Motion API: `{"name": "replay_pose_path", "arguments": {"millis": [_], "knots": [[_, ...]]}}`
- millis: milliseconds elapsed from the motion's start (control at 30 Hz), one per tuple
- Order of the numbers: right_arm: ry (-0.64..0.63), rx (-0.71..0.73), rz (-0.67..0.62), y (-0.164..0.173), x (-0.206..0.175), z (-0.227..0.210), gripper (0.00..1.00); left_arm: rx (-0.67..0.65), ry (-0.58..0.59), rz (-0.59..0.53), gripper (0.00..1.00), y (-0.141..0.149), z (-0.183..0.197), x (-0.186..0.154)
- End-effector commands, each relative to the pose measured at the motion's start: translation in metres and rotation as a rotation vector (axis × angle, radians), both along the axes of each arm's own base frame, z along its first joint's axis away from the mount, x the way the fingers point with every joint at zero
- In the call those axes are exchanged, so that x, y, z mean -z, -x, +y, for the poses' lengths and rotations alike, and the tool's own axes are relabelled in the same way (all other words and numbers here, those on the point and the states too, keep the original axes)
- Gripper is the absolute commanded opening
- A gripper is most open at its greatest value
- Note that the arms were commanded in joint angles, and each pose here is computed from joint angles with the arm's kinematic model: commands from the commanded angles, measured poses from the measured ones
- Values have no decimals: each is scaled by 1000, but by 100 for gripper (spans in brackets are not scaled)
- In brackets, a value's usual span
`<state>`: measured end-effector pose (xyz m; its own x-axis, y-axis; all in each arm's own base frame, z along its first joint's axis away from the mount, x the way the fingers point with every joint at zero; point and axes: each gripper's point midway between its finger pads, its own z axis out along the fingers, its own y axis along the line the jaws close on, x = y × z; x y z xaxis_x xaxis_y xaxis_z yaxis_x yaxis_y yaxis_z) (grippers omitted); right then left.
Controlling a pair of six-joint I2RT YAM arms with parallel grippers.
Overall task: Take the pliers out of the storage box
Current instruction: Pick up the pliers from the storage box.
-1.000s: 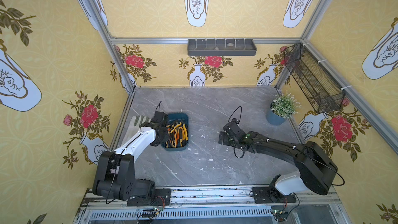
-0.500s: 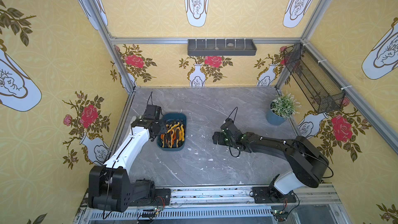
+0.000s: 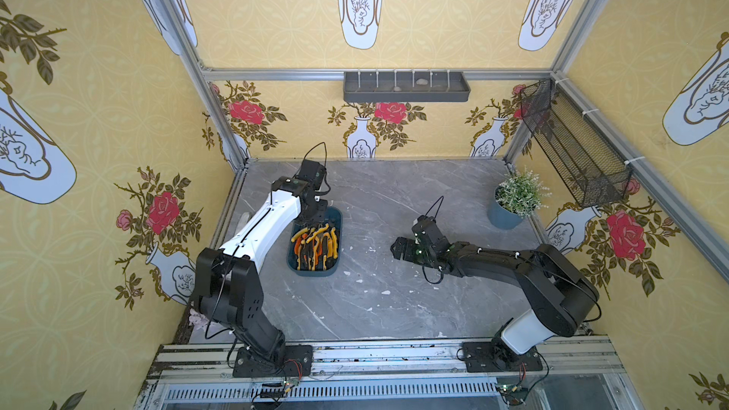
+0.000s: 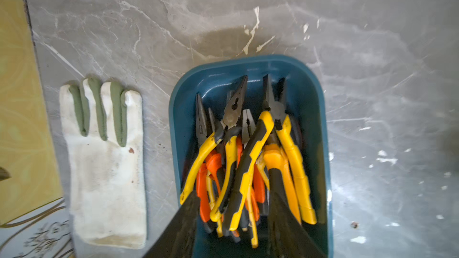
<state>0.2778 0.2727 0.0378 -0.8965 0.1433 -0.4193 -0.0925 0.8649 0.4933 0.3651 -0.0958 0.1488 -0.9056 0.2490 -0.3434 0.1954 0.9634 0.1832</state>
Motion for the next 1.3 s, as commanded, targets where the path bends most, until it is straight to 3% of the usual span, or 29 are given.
{"name": "replay_pose_path", "arguments": {"millis": [0, 200, 600, 900, 1267], "knots": [[11, -21, 88, 10, 15, 2, 99, 110, -176, 68, 47, 10, 8, 11], [17, -48, 117, 12, 21, 7, 98, 175, -292, 155, 44, 19, -4, 38], [9, -51, 130, 12, 23, 7, 98, 98, -419, 260, 39, 42, 22, 67], [12, -50, 137, 12, 24, 6, 97, 84, -400, 268, 30, 53, 25, 75], [25, -48, 149, 11, 28, 7, 98, 81, -400, 228, 31, 46, 24, 66]]}}
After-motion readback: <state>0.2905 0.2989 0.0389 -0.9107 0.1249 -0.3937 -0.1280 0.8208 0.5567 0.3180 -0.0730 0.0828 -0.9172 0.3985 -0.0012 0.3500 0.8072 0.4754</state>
